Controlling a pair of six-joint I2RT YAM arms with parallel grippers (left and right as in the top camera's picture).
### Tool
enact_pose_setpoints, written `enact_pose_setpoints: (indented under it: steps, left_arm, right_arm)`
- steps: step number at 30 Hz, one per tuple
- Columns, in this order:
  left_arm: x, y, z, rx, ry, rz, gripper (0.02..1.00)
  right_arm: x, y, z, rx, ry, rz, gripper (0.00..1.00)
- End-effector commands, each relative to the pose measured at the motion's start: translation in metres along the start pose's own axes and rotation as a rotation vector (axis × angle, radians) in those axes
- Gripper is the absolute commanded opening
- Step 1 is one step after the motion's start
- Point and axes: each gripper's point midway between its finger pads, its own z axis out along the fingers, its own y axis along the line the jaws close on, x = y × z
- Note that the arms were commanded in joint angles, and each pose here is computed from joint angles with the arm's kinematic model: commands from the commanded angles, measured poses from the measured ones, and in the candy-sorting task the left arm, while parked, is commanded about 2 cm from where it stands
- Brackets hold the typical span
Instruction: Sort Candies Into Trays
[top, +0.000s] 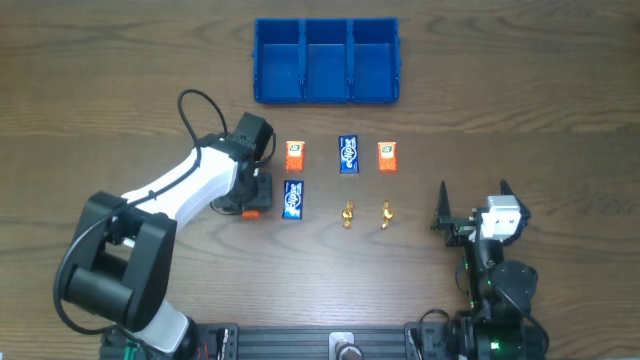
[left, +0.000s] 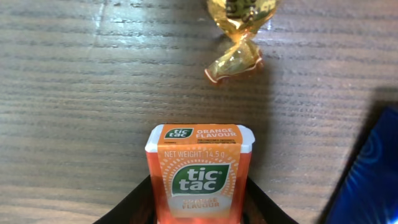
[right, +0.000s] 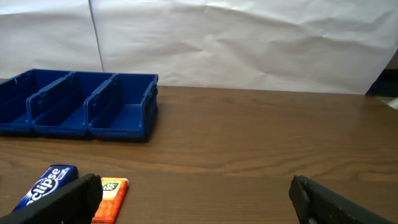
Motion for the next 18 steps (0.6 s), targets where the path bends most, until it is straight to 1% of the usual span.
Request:
enact_pose_setpoints:
  steps: [1,4,6,7,10,12,15,16,18]
  left_arm:
    - [-0.007,-0.008,0.002,0.033,-0.013,-0.029,0.255]
    - [-0.016,-0.012,-0.019,0.064,-0.076,-0.064,0.248]
    - [-0.038,-0.022,-0.072,0.126,-0.223,-0.089,0.231]
    - [-0.054,-0.024,-0.107,0.135,-0.304,-0.12,0.224]
    - [-0.099,-0.029,-0.174,0.109,-0.437,-0.138,0.224]
    - [-0.134,-0.037,-0.207,0.078,-0.481,-0.131,0.224]
    - [-0.192,-0.056,-0.225,0.056,-0.509,-0.08,0.235]
    - [-0.211,-0.06,-0.222,0.055,-0.506,-0.083,0.237]
    - [-0.235,-0.066,-0.206,0.066,-0.484,-0.073,0.24]
  right_arm:
    - [0.001,0.0,0.0,0.001,0.003,-0.008,0.998]
    - [0.001,0.0,0.0,0.002,0.003,-0.008,0.998]
    - [0.001,0.0,0.0,0.001,0.003,-0.008,0.998]
    - [0.001,0.0,0.0,0.002,0.003,-0.008,0.996]
    - [0.001,0.0,0.0,0.002,0.003,-0.008,0.996]
    - [0.001,0.0,0.0,0.002,0.003,-0.008,0.998]
    - [0.001,0.0,0.0,0.002,0.003,-0.008,0.998]
    - [0.001,0.0,0.0,0.001,0.003,-0.008,0.998]
    - [0.001,0.0,0.0,0.001,0.003,-0.008,0.998]
